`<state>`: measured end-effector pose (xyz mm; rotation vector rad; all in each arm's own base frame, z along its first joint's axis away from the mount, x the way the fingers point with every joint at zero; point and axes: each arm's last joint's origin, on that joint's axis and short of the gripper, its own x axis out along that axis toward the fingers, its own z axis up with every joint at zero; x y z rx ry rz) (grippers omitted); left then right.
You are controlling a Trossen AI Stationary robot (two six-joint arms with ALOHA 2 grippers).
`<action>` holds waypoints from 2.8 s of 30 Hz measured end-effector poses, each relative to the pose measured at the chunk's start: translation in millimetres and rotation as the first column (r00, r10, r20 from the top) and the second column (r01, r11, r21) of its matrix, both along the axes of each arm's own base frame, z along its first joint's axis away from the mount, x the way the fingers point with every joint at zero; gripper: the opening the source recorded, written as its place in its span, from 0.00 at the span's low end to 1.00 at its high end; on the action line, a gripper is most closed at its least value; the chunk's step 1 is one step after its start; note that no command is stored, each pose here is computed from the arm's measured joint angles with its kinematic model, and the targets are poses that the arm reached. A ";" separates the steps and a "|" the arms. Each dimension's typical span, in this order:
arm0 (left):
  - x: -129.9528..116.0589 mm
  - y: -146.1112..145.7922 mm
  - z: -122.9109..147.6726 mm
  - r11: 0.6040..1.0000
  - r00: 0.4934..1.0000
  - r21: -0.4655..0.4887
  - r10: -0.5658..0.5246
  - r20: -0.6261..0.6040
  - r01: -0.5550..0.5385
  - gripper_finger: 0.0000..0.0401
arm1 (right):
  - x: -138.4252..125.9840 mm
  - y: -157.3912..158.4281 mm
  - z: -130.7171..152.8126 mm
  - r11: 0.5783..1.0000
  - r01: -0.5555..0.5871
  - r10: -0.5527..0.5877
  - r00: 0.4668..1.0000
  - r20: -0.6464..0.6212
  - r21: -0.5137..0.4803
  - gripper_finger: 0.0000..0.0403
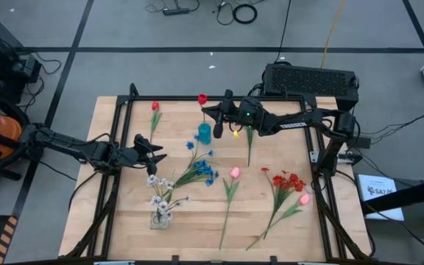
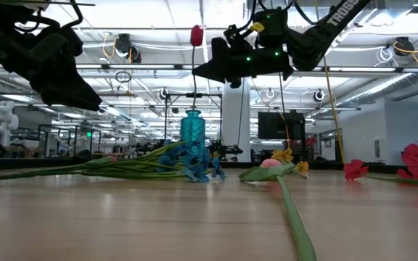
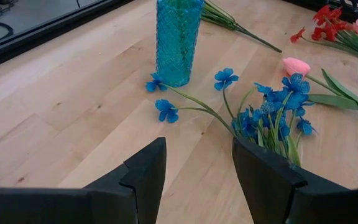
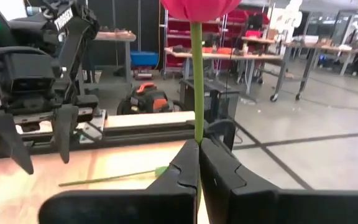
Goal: Sort flowers into vase by color
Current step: Put the right red tulip into the blue flower vase, then put the orange flowers into the blue flower vase
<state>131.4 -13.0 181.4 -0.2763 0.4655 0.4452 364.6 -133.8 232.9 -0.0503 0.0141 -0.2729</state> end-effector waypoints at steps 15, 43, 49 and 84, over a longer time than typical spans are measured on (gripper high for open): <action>0.0 0.0 0.0 1.000 1.000 -0.002 0.001 0.001 -0.001 0.48 | -0.2 -0.1 -3.8 1.000 0.004 -0.004 0.999 -0.042 0.005 0.03; -0.8 0.0 -1.4 1.000 1.000 -0.005 -0.003 -0.016 0.003 0.48 | -72.0 16.5 55.0 0.925 0.350 -0.289 0.901 -0.325 0.148 0.35; -0.8 0.0 -1.4 1.000 1.000 -0.005 -0.003 -0.016 0.002 0.48 | -105.0 24.8 50.5 0.825 0.518 -0.341 0.777 -0.529 0.228 0.33; -0.9 0.9 -0.7 1.000 1.000 0.011 0.027 -0.006 -0.027 0.48 | -188.2 105.6 -5.1 0.546 0.770 -0.369 0.575 -0.731 0.330 0.31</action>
